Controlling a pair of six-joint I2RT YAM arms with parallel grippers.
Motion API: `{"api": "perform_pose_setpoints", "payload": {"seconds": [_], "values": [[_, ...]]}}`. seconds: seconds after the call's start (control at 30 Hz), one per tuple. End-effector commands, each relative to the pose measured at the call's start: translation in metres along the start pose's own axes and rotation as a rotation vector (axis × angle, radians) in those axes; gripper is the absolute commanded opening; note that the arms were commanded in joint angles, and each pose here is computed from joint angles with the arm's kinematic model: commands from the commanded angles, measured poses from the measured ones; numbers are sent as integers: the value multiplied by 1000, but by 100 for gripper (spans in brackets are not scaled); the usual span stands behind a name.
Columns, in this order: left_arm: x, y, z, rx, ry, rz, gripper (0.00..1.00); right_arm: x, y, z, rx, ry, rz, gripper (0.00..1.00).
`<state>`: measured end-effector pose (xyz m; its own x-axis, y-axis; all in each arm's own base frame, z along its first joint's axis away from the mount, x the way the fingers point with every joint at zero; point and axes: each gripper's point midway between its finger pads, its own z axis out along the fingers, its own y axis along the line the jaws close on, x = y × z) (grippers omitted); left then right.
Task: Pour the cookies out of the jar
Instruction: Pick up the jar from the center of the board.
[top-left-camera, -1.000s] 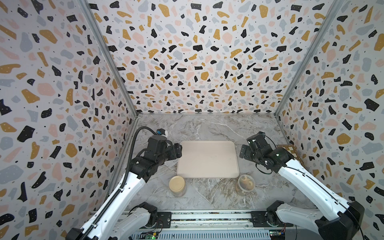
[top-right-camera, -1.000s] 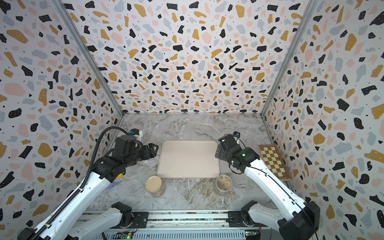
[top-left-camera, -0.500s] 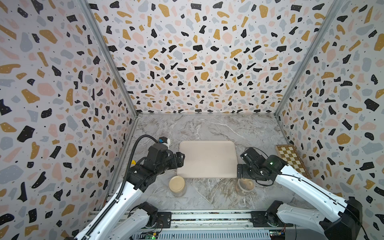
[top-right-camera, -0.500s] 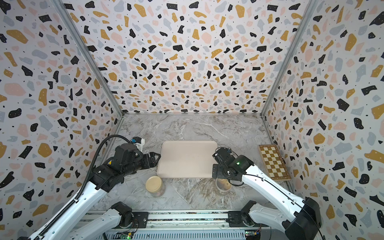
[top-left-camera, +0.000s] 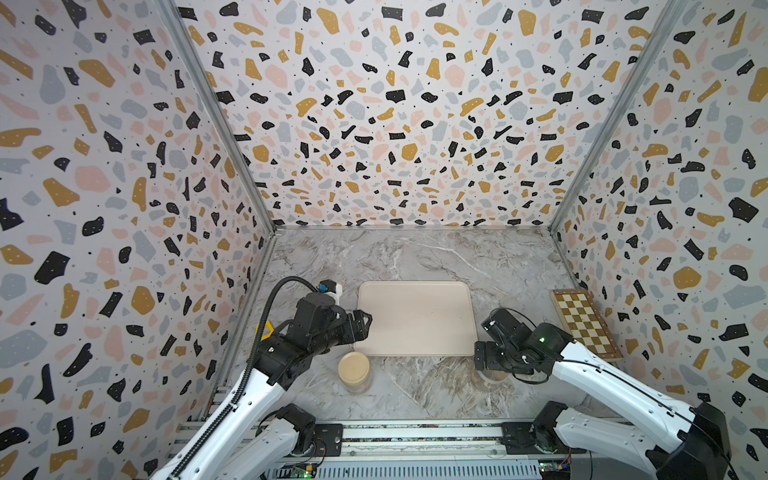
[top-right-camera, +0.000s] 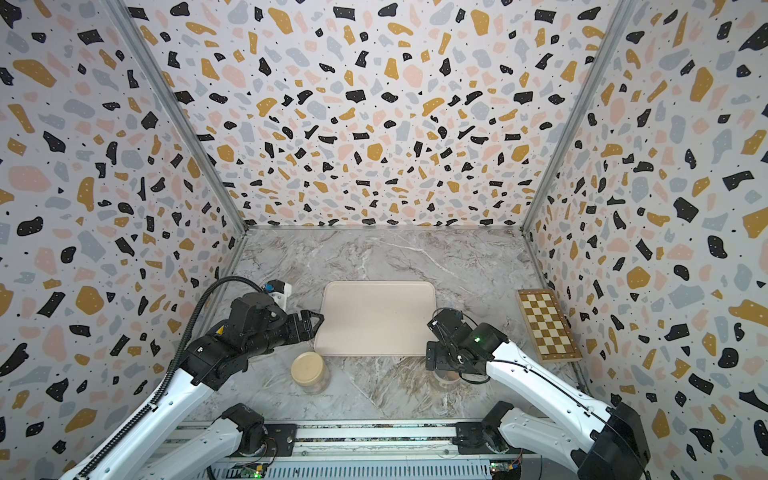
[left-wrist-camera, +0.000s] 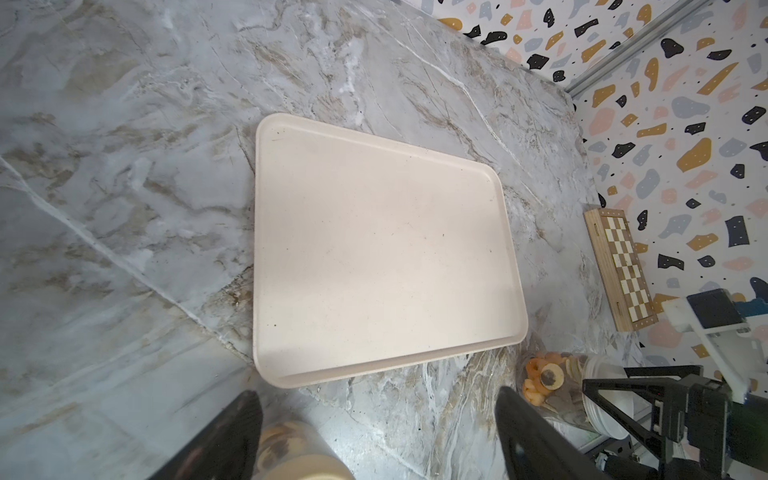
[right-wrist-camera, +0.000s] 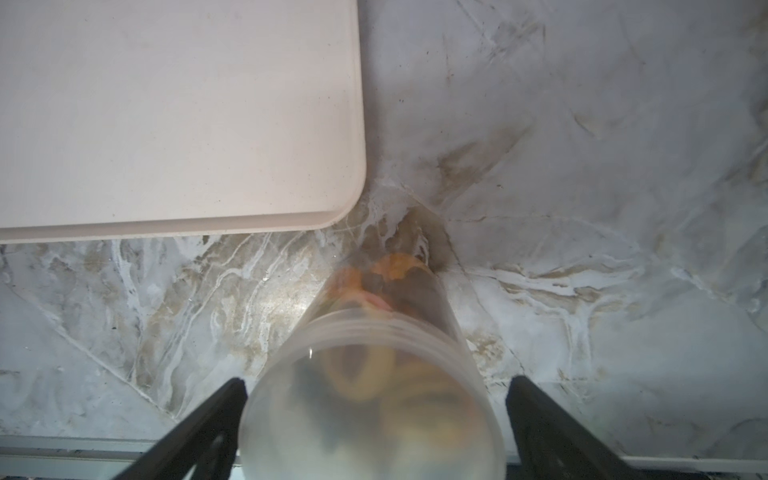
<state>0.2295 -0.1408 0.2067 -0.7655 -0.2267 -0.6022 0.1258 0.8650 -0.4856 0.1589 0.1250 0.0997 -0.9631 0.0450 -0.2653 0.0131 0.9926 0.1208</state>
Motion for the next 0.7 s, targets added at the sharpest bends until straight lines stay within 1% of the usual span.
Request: {"api": "perform_pose_setpoints", "payload": {"seconds": [0.0, 0.23, 0.67], "values": [[0, -8, 1, 44, -5, -10, 85, 5, 1, 5, -7, 13, 7, 99], [2, -9, 6, 46, 22, -3, 84, 12, 2, 13, -14, 34, 1, 99], [9, -6, 11, 42, 46, 3, 84, 27, -3, 25, 21, 77, -5, 100]]}}
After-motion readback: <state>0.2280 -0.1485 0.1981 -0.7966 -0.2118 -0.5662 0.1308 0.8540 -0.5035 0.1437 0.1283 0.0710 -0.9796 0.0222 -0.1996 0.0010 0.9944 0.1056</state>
